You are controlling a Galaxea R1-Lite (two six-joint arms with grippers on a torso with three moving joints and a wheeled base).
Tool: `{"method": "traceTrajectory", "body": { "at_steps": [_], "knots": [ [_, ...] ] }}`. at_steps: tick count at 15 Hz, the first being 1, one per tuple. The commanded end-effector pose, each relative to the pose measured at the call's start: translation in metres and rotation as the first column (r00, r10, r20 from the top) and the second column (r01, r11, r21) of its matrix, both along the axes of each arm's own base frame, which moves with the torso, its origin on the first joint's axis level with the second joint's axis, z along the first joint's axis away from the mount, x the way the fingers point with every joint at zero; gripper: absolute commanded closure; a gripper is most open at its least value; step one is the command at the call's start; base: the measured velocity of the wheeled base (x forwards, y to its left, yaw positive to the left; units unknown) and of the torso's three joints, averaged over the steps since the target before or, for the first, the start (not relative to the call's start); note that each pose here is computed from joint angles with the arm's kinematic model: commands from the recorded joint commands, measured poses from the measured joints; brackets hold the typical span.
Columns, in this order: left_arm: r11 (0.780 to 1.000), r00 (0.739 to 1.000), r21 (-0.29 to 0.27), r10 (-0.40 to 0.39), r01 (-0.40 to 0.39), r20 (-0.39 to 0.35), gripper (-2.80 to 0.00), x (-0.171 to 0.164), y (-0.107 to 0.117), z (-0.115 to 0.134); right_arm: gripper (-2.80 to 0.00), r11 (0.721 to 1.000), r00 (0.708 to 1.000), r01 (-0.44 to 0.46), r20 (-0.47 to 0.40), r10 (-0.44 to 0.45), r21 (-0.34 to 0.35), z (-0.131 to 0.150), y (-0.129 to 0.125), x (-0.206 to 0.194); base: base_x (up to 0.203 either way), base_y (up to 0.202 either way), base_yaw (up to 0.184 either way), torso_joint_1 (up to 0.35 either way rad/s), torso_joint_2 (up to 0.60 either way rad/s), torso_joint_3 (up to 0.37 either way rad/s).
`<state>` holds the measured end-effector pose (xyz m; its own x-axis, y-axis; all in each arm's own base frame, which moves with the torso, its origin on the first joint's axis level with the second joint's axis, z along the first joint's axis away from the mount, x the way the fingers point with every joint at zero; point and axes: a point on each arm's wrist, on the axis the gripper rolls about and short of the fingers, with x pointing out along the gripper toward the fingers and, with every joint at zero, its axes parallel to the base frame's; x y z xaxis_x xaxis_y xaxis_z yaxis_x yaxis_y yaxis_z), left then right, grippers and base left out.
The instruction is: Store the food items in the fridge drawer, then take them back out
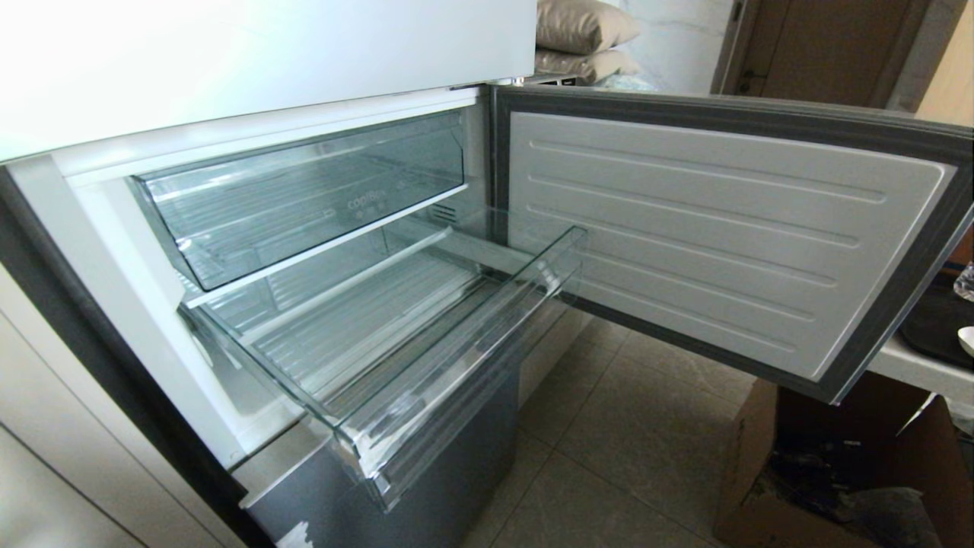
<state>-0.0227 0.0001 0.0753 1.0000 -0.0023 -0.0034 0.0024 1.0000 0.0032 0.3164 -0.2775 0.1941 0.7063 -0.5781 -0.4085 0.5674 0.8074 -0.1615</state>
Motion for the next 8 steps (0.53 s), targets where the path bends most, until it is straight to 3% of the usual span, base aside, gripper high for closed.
{"method": "traceTrajectory", "body": {
  "at_steps": [1,4,8],
  "knots": [
    [1.000,1.000,0.000,0.000,0.000,0.000,0.00,0.000,0.000,0.000,0.00,0.999,1.000,-0.026,-0.016,0.026,-0.039,0.004,0.008,0.000,0.000,0.000,0.000,0.000,0.00,0.000],
    [1.000,1.000,0.000,-0.001,0.001,0.000,0.00,0.000,0.000,0.000,0.00,0.988,0.990,-0.088,-0.119,0.073,-0.129,-0.002,0.011,-0.002,0.000,0.000,0.000,0.000,0.00,0.000],
    [1.000,1.000,0.000,-0.001,0.001,0.000,0.00,0.000,0.000,0.000,0.00,0.971,0.970,-0.099,-0.239,0.046,-0.216,-0.009,0.009,-0.004,0.000,0.000,0.000,0.000,0.00,0.000]
  ]
}}
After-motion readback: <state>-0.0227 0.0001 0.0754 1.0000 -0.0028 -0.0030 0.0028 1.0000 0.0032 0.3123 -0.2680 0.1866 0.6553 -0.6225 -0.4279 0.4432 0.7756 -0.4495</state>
